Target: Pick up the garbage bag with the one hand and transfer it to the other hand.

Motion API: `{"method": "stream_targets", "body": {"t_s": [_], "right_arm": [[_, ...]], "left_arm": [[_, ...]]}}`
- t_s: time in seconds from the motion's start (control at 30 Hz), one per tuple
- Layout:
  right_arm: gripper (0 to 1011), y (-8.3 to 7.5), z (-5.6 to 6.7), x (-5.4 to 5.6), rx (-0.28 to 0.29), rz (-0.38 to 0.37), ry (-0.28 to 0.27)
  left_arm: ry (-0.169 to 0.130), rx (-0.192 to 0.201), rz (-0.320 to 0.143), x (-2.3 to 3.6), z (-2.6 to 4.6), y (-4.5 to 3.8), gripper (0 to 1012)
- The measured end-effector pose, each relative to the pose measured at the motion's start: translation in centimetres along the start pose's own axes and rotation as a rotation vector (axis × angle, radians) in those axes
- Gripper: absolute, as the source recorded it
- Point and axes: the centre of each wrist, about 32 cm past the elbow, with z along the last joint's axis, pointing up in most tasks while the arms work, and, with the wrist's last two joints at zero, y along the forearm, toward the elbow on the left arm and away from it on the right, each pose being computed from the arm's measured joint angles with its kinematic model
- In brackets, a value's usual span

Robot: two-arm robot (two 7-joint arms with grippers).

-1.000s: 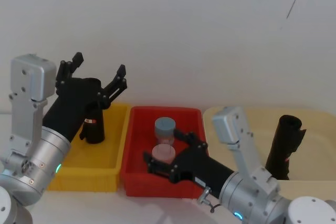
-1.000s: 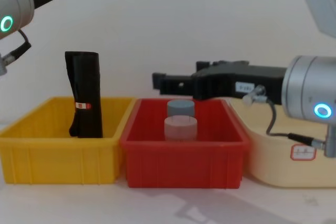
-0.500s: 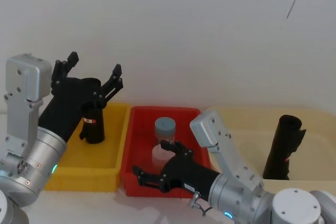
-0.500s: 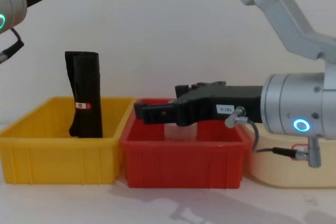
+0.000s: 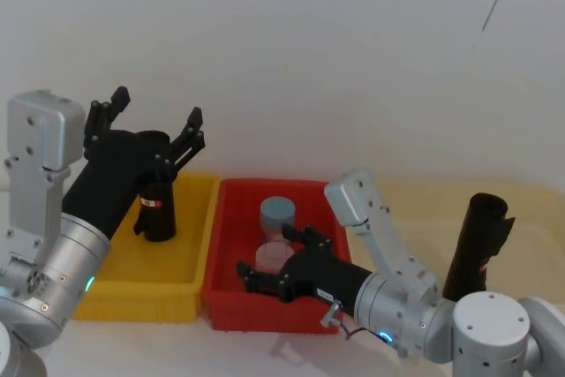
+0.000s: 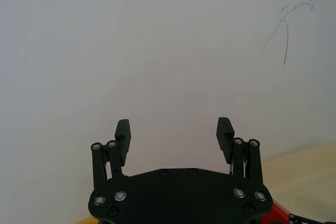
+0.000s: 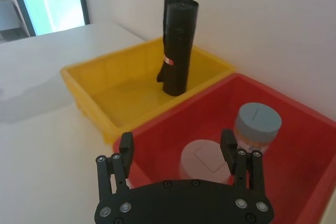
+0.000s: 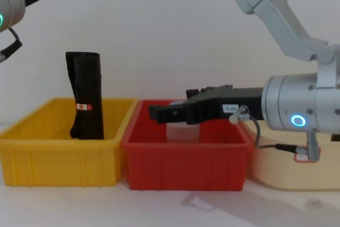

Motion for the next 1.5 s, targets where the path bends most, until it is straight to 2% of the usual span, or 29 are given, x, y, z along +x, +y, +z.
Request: {"method": "stream_targets", "body": {"t_s": [0.27, 0.63, 1.13, 1.27, 1.47, 1.5], "right_arm": [[1002, 0.4, -0.5, 1.1, -0.021, -0.012, 0.010], [1001, 0.7, -1.3, 1.9, -0.057, -0.004, 0.018], [995, 1.4, -1.8, 2.4, -0.075, -0.004, 0.023], [928, 1.5, -1.9, 2.4, -0.079, -0.003, 0.024], [762, 1.8, -2.0, 2.2, -0.087, -0.009, 0.028], [710, 1.8, -2.0, 2.2, -0.089, -0.011, 0.030]], "left_arm": [[-0.001, 0.000, 0.001, 0.03, 0.02, 0.03, 1001], [-0.001, 0.000, 0.001, 0.02, 0.03, 0.04, 1001], [-0.001, 0.000, 0.001, 0.02, 0.02, 0.04, 1001], [-0.001, 0.000, 0.001, 0.02, 0.02, 0.04, 1001], [-0.001, 0.000, 0.001, 0.02, 0.02, 0.04, 1001], [-0.001, 0.000, 0.001, 0.02, 0.02, 0.04, 1001]]}}
